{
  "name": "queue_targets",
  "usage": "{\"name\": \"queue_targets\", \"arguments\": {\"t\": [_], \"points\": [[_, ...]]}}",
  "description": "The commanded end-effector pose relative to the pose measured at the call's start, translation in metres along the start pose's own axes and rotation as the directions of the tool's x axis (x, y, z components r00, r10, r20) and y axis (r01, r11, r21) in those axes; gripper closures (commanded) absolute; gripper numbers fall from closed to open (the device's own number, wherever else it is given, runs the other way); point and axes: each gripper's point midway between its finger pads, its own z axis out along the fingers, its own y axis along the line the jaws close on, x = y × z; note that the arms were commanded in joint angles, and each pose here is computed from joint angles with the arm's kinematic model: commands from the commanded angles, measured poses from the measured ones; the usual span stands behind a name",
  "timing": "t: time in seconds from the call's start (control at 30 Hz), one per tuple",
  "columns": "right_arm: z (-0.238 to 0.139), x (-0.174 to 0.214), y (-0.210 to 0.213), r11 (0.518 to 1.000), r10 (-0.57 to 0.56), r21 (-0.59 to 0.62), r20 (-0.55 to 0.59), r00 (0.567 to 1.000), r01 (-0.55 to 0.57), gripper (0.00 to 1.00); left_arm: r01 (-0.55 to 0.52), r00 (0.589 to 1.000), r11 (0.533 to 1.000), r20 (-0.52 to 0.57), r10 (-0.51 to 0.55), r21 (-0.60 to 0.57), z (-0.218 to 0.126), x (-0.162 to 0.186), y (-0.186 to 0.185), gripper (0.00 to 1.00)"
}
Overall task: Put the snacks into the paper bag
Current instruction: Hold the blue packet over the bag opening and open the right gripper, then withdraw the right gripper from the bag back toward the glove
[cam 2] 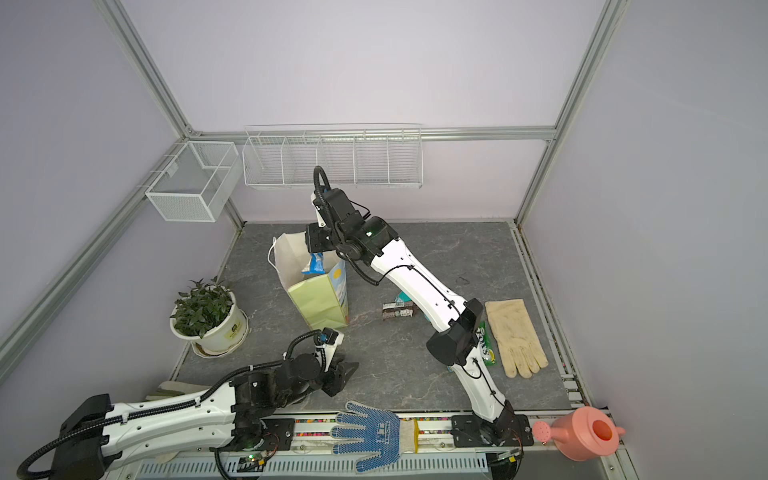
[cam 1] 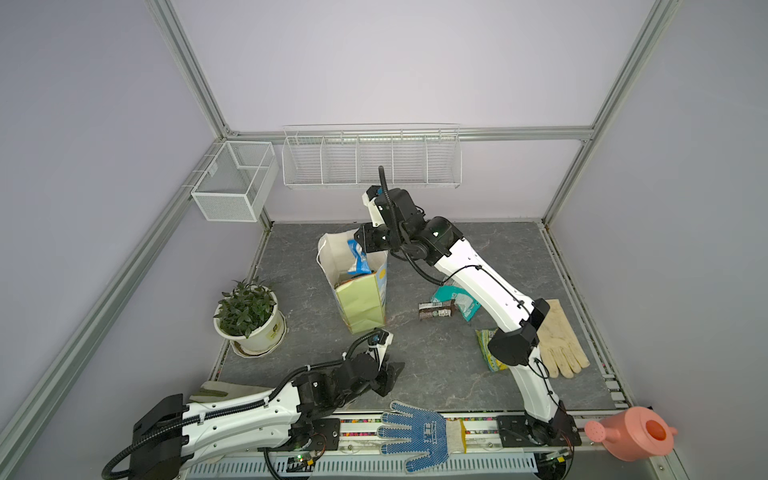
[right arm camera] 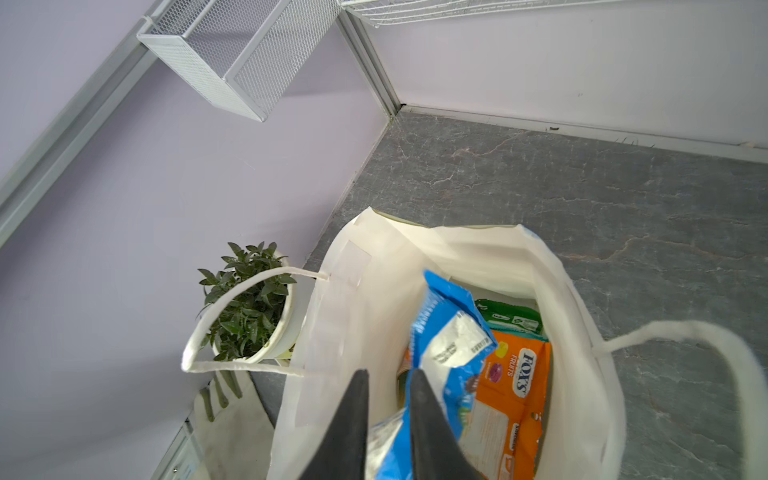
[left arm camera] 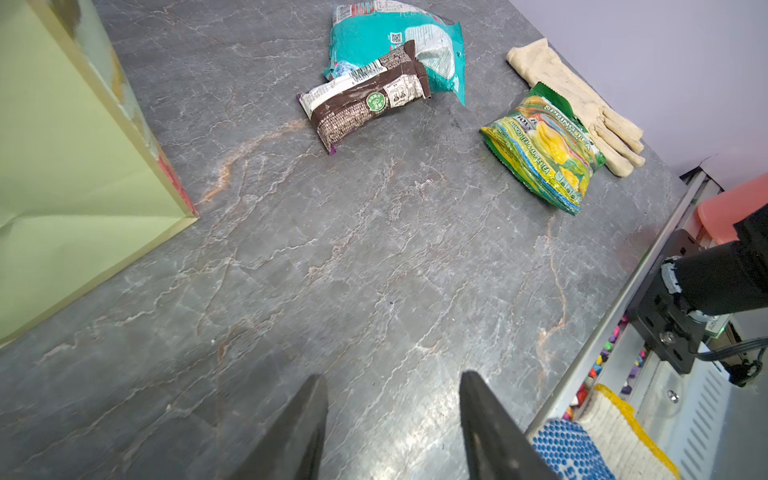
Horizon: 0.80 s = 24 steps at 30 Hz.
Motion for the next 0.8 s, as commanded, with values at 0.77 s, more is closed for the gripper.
{"name": "queue_targets", "arguments": {"t": [0.77], "points": [[-0.086,-0.016,0.037,0.990,-0.085,-0.106,0.089,0.992,0.094,0.39,0.005,1.000,1.000,-0.005,-0.005,-0.016,0.000,-0.007,-0.004,0.48]]}}
